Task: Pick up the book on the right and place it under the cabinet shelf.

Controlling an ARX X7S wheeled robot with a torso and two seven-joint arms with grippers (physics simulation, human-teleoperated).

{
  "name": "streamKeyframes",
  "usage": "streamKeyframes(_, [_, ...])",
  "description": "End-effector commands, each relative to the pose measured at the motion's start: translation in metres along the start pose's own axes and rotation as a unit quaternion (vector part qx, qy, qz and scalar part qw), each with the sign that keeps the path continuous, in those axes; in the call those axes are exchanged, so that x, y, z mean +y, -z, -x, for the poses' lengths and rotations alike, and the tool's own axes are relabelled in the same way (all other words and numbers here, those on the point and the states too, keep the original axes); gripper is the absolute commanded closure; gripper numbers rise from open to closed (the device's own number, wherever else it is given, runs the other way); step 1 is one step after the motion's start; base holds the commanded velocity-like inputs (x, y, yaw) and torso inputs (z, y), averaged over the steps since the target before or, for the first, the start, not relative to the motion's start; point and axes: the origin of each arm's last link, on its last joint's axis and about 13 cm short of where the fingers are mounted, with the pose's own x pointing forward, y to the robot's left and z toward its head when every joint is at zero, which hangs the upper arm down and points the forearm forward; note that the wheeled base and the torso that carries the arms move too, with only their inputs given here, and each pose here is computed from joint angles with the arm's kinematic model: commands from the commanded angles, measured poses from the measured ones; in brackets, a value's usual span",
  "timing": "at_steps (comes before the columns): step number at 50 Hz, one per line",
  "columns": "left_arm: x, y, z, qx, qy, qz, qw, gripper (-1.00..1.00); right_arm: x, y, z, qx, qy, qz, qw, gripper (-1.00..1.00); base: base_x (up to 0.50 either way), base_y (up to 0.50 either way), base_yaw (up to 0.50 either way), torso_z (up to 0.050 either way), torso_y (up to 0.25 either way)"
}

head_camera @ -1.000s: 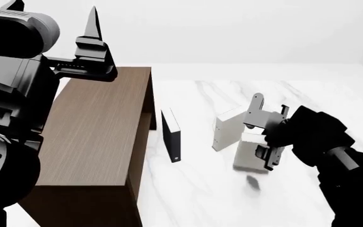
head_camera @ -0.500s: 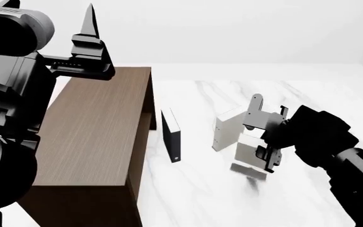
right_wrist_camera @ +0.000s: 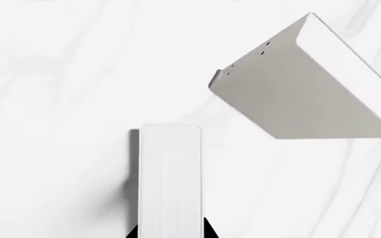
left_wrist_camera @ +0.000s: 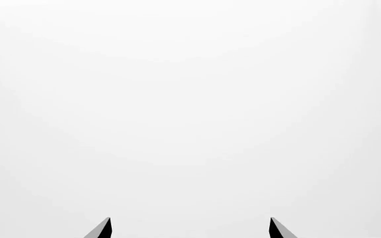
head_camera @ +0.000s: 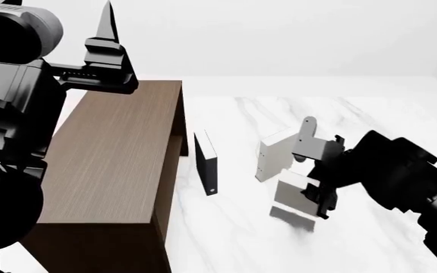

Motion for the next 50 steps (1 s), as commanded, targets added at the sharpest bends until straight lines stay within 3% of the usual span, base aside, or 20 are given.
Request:
streamKeyframes(1, [0.0, -0.001, 0.0, -0.001, 0.0, 0.0, 1.0, -1.0, 0.003, -0.003, 0.017, -0.013, 0.011, 0.014, 1.0, 1.0, 0.0, 0.0, 0.0, 0.0, 0.0])
streamKeyframes(8, [0.0, -0.001, 0.0, -0.003, -0.001, 0.001, 1.0, -1.0, 0.007, -0.009, 0.031, -0.053, 0.017, 0.009, 0.998, 1.0, 0.0, 0.0, 0.0, 0.0, 0.0])
streamKeyframes(21, [0.001, -0.006, -0.002, -0.012, -0.003, -0.002, 1.0, -1.0, 0.023, -0.01, 0.042, -0.162, 0.015, -0.056, 0.985, 1.0, 0.0, 0.0, 0.0, 0.0, 0.001])
streamKeyframes(30, [0.002, -0.006, -0.002, -0.014, -0.003, -0.003, 1.0, -1.0, 0.038, -0.011, 0.047, -0.236, 0.002, -0.134, 0.963, 1.0, 0.0, 0.0, 0.0, 0.0, 0.001])
streamKeyframes(42, [0.001, -0.006, -0.003, -0.015, -0.003, -0.005, 1.0, -1.0, 0.063, 0.001, 0.041, -0.288, -0.032, -0.191, 0.938, 1.0, 0.0, 0.0, 0.0, 0.0, 0.002])
streamKeyframes(50, [0.001, -0.008, -0.004, -0.021, -0.002, -0.004, 1.0, -1.0, 0.085, 0.003, 0.039, -0.35, -0.055, -0.228, 0.907, 1.0, 0.0, 0.0, 0.0, 0.0, 0.0])
